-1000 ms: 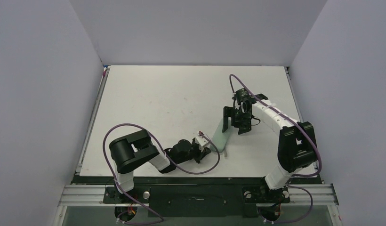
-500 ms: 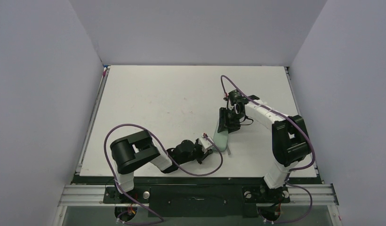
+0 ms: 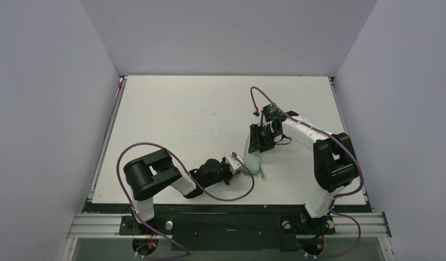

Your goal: Open the umbrella

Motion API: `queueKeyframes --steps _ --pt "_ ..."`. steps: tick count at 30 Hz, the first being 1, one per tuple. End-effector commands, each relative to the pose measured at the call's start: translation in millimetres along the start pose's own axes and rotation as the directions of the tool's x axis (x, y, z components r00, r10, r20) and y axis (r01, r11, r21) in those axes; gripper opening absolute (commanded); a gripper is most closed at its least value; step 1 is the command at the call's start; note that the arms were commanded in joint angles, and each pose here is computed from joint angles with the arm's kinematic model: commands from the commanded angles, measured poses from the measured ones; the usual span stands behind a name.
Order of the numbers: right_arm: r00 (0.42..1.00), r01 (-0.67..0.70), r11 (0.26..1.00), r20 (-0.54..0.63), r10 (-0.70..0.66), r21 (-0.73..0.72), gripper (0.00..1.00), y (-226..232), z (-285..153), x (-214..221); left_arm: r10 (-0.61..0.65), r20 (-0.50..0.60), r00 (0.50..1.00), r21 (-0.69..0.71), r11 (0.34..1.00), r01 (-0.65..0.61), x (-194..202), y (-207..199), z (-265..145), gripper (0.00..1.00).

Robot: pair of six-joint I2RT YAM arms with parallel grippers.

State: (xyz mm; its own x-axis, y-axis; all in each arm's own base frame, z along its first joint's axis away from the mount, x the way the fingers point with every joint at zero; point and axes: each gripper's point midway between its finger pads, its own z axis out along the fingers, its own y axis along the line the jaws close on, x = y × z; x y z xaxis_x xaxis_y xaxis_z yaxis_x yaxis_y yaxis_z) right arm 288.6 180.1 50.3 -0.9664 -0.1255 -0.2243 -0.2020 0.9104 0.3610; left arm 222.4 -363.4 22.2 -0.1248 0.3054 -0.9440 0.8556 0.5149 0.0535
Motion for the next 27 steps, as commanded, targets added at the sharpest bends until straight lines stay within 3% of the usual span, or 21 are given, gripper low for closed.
queueKeyframes --steps 1,19,27 --pt "0.99 0.128 0.991 -0.06 -0.125 0.049 0.1 -16 3 15 0.048 0.047 0.998 -0.107 0.993 -0.043 -15 39 1 0.0" --pt "0.95 0.26 0.962 -0.156 -0.27 -0.08 0.08 -3 1 43 0.081 0.066 0.995 -0.143 0.987 -0.071 -21 90 33 0.0" --pt "0.912 0.327 0.937 -0.218 -0.347 -0.125 0.08 -4 -4 61 0.015 0.051 0.999 -0.195 0.981 -0.005 -18 110 33 0.0"
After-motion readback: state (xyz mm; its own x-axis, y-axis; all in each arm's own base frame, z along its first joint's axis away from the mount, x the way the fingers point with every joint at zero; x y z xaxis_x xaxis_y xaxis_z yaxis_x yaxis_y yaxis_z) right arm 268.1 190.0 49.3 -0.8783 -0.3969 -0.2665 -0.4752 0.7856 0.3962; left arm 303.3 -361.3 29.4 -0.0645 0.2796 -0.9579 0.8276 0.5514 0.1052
